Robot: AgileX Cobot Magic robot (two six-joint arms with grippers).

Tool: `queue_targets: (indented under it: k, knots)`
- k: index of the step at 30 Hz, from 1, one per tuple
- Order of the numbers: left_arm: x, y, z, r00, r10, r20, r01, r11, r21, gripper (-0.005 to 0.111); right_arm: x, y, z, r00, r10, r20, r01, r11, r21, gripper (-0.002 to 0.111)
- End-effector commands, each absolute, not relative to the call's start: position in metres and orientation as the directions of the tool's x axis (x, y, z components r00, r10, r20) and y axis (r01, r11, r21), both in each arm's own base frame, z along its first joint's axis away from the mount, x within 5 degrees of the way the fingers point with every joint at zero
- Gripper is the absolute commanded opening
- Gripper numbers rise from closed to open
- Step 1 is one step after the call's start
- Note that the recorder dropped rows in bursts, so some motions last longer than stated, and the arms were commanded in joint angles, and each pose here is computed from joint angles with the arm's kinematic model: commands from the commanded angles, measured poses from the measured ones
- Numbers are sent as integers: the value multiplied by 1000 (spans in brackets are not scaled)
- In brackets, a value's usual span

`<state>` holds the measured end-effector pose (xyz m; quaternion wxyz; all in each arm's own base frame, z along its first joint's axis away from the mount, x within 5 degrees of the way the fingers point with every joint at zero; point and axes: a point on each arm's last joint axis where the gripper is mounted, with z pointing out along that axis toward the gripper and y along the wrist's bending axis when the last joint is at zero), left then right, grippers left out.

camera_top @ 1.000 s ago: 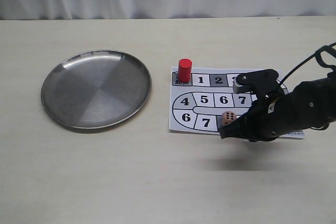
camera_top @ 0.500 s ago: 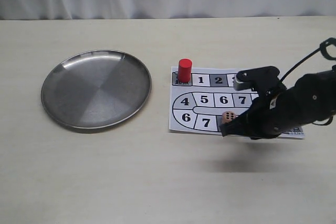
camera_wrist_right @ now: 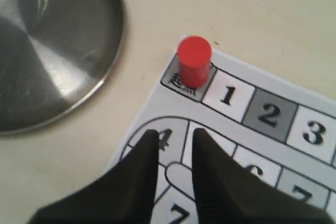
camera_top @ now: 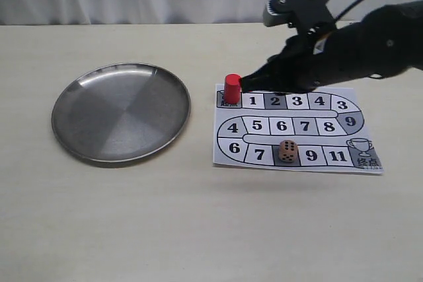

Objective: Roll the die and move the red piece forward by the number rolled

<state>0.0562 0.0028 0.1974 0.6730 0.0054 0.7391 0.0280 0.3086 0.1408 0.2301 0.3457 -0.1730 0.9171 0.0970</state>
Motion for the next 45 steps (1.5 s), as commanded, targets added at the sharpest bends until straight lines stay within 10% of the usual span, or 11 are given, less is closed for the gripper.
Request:
queue_targets:
  k: [1, 10, 18, 23, 29, 45]
  knots:
    - [56, 2, 198, -85, 44, -995, -21, 999, 46, 0, 338, 160, 227, -664, -303, -684, -431, 902, 19, 44]
    - [56, 2, 198, -85, 44, -995, -21, 999, 46, 0, 399, 169, 189, -690, -334, -642, -418, 908, -23, 80]
    - [56, 2, 198, -85, 44, -995, -21, 999, 46, 0, 422, 175, 149, -710, -335, -620, -411, 911, -22, 79]
    - [56, 2, 198, -85, 44, -995, -21, 999, 46, 0, 427, 177, 132, -695, -346, -630, -422, 906, -33, 63]
    - [56, 2, 198, -85, 44, -995, -21, 999, 46, 0, 427, 177, 131, -693, -346, -633, -422, 906, -33, 4]
    - [56, 2, 198, -85, 44, -995, -21, 999, 46, 0, 421, 150, 227, -628, -197, -753, -321, 947, 20, 4]
